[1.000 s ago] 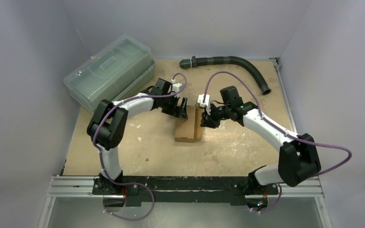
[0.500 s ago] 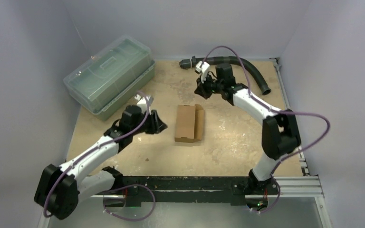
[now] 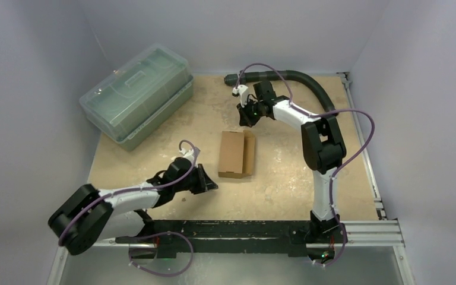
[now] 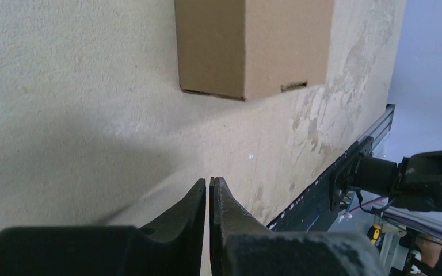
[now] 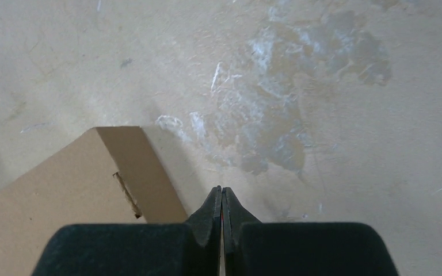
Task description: Fold the paper box
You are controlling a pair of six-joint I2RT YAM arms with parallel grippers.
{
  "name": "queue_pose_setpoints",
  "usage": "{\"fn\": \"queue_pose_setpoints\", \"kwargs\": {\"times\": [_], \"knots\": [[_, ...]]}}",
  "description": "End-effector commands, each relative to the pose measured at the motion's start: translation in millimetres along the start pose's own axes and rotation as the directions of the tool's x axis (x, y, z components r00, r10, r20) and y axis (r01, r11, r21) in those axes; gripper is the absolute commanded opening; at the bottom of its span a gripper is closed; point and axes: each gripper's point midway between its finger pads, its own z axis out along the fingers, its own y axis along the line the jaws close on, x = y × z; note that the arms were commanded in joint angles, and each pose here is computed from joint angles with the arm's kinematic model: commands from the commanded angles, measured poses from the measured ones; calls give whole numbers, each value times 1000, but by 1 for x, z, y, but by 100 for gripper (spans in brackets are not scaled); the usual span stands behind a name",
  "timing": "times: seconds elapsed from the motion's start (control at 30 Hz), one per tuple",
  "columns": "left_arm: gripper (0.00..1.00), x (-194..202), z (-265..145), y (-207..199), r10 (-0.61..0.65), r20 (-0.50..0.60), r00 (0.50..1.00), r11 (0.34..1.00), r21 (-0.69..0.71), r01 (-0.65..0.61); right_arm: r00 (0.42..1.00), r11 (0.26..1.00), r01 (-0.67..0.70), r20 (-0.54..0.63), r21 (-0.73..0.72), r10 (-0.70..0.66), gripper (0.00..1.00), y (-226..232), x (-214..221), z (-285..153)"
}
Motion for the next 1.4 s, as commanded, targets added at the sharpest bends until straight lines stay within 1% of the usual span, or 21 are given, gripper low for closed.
{"fn": "queue_pose_setpoints", "kwargs": {"times": [0.0,0.23,0.43,0.6,0.73,0.83,0.93,1.07,1.17,1.23,1.3,1.37], "knots": [[5,-26,20,-28,-24,75,997,997,70,19,997,997,70,-31,-40,-71,0,16,0,-7],[5,-42,29,-22,18,107,994,1000,-19,-17,991,991,114,-62,-69,-118,0,32,18,-22],[5,-71,31,-6,73,131,989,991,-121,-57,988,991,123,-89,-56,-128,0,44,40,-39],[5,-98,32,6,80,130,988,987,-146,-61,984,988,132,-108,-82,-140,0,71,62,-54],[6,-121,42,2,130,105,986,979,-169,-111,980,986,130,-136,-101,-143,0,100,81,-59],[6,-138,47,1,167,92,982,968,-206,-145,977,986,116,-165,-123,-136,0,118,94,-65],[6,-156,48,13,199,85,976,944,-285,-168,977,987,101,-176,-128,-123,0,128,102,-75],[6,-186,45,33,235,83,968,902,-390,-186,982,987,110,-142,-117,-127,0,134,98,-91],[6,-208,39,42,264,88,961,871,-449,-198,985,991,117,-120,-71,-125,4,127,95,-102],[7,-222,27,43,301,106,948,840,-500,-211,988,992,119,-91,-42,-122,8,120,88,-111],[8,-231,9,35,342,141,929,822,-525,-222,991,992,122,-59,-16,-122,13,113,79,-121],[10,-232,-10,24,370,178,912,825,-515,-234,988,988,154,-17,-18,-154,20,112,66,-130]]}}
